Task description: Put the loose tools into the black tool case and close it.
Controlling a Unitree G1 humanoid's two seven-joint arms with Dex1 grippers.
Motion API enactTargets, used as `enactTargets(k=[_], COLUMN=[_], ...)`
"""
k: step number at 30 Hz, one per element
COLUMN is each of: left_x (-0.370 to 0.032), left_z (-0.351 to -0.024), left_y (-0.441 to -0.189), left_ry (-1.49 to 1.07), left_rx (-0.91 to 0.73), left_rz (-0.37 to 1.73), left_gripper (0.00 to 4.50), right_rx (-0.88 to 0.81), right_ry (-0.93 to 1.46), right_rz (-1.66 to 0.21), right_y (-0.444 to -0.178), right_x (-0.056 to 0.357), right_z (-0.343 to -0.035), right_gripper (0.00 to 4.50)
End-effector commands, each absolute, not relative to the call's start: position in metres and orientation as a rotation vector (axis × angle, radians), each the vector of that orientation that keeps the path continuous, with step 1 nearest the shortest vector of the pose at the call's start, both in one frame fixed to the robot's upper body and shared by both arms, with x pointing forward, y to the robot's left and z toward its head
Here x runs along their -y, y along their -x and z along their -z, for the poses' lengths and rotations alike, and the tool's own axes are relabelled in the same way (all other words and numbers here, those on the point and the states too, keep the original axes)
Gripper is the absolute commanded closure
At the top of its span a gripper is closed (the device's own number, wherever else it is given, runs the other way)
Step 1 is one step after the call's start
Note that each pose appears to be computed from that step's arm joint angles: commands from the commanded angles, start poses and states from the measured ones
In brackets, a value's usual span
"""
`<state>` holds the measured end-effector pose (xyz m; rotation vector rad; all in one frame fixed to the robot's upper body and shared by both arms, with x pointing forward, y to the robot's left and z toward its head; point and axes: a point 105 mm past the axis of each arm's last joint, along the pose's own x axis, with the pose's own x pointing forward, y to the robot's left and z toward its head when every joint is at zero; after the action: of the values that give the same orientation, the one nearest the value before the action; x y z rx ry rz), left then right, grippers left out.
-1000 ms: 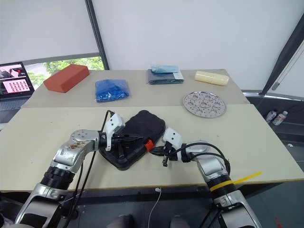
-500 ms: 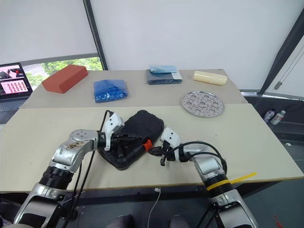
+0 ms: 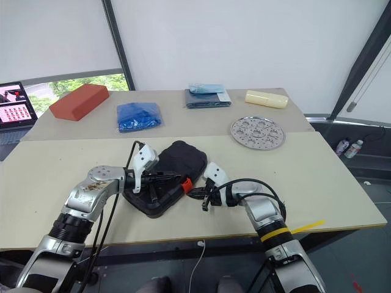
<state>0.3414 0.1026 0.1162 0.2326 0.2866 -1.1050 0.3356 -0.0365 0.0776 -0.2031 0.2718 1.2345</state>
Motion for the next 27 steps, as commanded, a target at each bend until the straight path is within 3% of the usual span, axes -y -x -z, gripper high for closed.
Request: enactTargets(k=[1, 9, 17, 27], left_x=[-0.107, -0.113, -0.115, -0.113], left_z=[-0.041, -0.040, -0.038, -0.037], left_y=[-0.316, -0.314, -0.312, -0.312], left_ry=[-0.145, -0.137, -0.129, -0.128], left_rx=[-0.630, -0.643, -0.640, -0.638], left_rz=[1.104, 1.078, 1.070, 1.077], left_gripper=[4.46, 4.46, 4.46, 4.46], right_rx=[0.007, 0.032, -0.115, -0.121], right_ry=[0.209, 0.272, 0.330, 0.317], right_rz=[-1.259, -1.308, -1.311, -1.284], right_y=[-0.346, -0.339, -0.324, -0.327], right_x=[0.006, 0.006, 0.049, 0.046], right_z=[-0.139, -0.152, -0.123, -0.120], right_gripper=[4.50, 4.50, 4.50, 4.50])
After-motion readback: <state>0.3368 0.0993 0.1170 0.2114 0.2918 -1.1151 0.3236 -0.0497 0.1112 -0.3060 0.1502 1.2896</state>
